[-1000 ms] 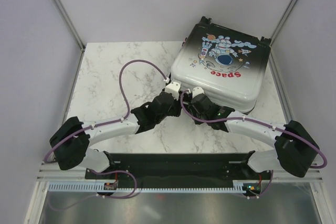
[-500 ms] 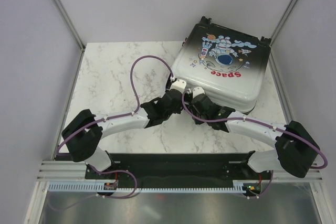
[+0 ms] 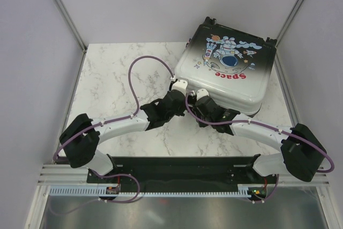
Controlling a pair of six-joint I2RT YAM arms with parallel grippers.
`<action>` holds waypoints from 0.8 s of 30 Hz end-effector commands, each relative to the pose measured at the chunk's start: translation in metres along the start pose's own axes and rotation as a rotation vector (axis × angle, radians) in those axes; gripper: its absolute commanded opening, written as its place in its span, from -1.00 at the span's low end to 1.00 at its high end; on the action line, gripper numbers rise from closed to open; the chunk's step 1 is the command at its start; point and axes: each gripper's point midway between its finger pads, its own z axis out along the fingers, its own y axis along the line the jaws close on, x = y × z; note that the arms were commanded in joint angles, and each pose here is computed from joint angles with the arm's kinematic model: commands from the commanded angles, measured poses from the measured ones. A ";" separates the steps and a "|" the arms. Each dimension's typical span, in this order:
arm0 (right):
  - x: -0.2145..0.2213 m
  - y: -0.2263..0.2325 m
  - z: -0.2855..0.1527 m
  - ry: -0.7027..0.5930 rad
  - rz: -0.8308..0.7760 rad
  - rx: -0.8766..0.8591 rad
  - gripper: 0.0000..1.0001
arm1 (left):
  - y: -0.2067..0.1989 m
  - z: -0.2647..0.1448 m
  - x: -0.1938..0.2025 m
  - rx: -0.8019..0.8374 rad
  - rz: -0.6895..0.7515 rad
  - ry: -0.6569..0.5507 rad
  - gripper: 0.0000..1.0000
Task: Pack the luggage
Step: Zip the luggage at the center of the board.
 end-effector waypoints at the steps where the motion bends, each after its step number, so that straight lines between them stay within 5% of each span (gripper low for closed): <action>1: 0.116 -0.060 -0.017 0.398 0.236 0.295 -1.00 | 0.013 -0.020 -0.048 -0.030 -0.126 -0.128 -0.95; 24: 0.119 -0.066 -0.018 0.414 0.230 0.341 -1.00 | 0.130 -0.021 -0.053 -0.245 -0.271 -0.157 -0.95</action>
